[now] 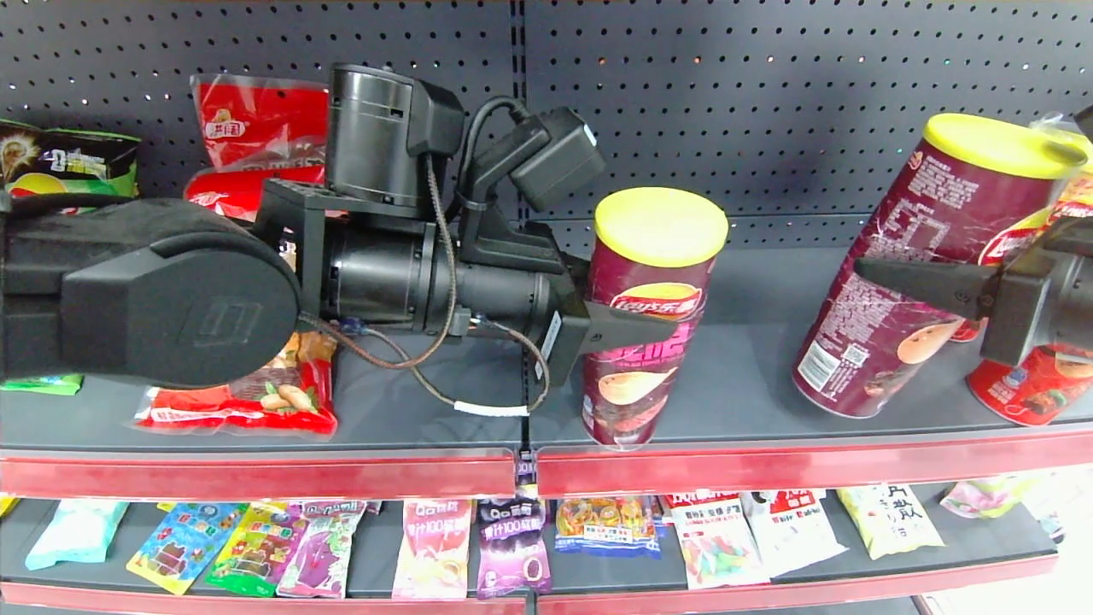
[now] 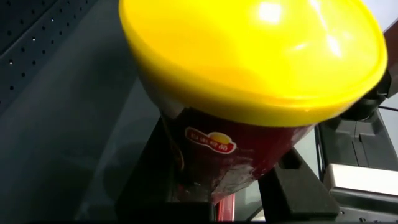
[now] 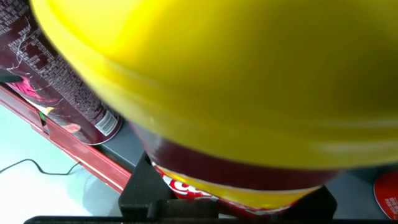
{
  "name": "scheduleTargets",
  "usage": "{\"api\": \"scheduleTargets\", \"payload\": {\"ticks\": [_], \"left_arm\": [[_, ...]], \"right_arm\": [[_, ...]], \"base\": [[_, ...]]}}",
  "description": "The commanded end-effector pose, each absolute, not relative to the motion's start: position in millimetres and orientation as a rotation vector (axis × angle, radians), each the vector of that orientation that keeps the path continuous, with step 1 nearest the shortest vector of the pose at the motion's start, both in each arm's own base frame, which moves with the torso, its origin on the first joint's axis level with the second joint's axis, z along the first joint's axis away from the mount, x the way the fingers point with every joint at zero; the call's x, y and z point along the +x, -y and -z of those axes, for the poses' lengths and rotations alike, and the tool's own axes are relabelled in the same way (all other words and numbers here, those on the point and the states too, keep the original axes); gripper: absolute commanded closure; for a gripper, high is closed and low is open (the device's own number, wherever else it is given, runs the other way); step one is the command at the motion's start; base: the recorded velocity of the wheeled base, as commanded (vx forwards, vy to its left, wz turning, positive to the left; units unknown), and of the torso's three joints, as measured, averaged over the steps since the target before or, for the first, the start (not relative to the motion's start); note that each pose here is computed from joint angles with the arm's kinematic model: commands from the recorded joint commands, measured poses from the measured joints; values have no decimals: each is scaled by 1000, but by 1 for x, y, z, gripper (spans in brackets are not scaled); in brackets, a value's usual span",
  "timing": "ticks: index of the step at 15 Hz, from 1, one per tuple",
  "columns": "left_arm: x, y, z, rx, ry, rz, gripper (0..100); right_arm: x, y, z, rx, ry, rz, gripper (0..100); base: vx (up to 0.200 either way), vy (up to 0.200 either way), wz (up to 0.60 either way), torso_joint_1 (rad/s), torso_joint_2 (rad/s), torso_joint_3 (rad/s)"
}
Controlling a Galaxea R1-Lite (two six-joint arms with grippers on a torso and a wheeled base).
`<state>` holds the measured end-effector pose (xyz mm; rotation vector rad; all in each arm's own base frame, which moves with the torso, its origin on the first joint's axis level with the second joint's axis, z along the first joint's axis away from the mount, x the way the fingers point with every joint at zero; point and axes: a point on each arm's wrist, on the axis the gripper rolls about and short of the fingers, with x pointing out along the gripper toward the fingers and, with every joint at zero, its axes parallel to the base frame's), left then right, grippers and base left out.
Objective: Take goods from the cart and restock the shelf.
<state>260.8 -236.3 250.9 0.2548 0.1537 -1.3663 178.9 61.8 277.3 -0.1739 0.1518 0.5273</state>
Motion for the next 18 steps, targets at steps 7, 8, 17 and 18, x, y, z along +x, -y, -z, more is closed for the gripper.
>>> {"api": "scheduleTargets", "payload": {"ticks": [7, 8, 17, 18], "left_arm": [[259, 235, -247, 252, -176, 1361, 0], [257, 233, -247, 252, -178, 1360, 0], [202, 176, -235, 235, -286, 1229, 0], [199, 173, -236, 226, -290, 1216, 0]], "right_arm": [[210, -91, -288, -171, -150, -609, 100], [214, -102, -289, -159, -152, -642, 100], [279, -166, -277, -143, -123, -729, 100], [281, -167, -276, -145, -127, -731, 100]], "base": [[0, 0, 0, 0, 0, 0], [0, 0, 0, 0, 0, 0], [0, 0, 0, 0, 0, 0], [0, 0, 0, 0, 0, 0]]}}
